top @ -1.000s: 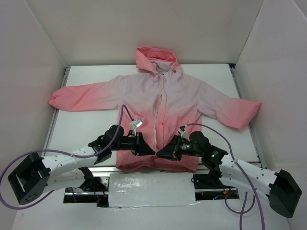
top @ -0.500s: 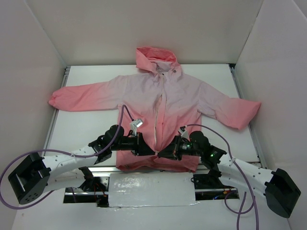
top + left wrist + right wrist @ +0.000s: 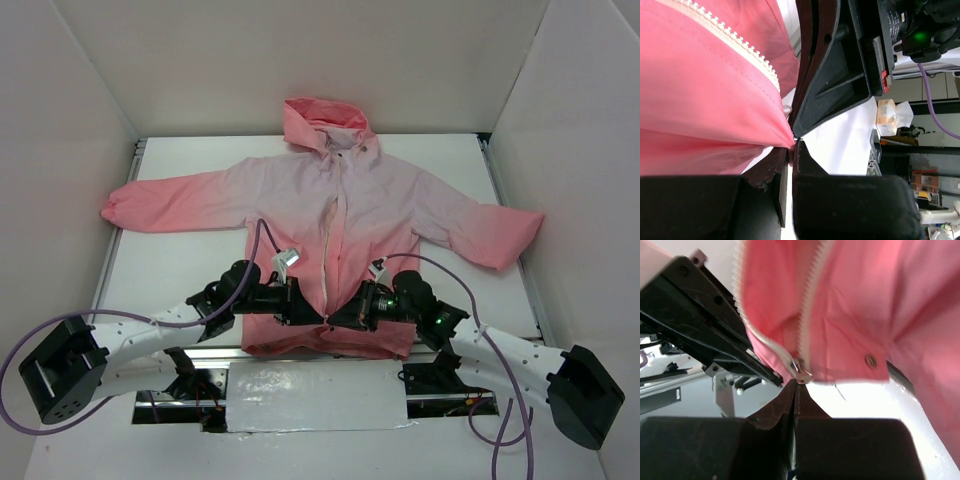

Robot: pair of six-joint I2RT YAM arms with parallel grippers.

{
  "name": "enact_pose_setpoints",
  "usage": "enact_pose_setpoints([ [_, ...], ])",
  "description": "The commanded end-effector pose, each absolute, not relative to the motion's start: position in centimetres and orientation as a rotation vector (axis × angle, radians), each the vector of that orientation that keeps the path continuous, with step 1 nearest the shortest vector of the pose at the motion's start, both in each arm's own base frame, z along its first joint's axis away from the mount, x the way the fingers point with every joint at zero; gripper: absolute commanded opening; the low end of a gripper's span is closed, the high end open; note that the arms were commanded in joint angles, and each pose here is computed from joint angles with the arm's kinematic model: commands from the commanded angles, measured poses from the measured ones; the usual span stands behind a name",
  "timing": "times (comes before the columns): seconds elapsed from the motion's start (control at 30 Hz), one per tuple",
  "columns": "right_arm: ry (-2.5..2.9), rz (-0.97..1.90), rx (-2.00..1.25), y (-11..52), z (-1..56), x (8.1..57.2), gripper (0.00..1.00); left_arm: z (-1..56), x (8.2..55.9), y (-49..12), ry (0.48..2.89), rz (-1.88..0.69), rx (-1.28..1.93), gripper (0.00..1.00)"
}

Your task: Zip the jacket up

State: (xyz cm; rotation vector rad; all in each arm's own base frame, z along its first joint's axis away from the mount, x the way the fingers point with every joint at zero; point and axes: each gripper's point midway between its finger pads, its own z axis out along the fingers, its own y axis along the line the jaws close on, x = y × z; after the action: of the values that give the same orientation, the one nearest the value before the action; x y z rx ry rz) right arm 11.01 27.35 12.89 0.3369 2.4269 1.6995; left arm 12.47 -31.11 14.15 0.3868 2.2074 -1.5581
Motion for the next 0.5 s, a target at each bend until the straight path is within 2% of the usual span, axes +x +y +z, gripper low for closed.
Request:
enact_pose_setpoints([
  [0.0,2.221,1.723,0.247,27.8,16.9,13.1,0.0,17.2,12.4,-32.3,2.081,-1.629,0.49,0.0],
  [0.23,2.2,1.68,0.297,28.3,18.7,14.8,0.0,16.7,11.9,-32.1,2.097,-1.626,0.517,0.0],
  [0.43,2.25,1.669,0.267,28.9,18.0,14.8,0.0,16.4,12.1,-31.8,2.121,-1.595,0.503,0.0],
  [0.47,2.249,1.657,0.248,28.8,17.9,14.7,0.18,16.4,12.2,-31.9,2.12,-1.589,0.502,0.0],
])
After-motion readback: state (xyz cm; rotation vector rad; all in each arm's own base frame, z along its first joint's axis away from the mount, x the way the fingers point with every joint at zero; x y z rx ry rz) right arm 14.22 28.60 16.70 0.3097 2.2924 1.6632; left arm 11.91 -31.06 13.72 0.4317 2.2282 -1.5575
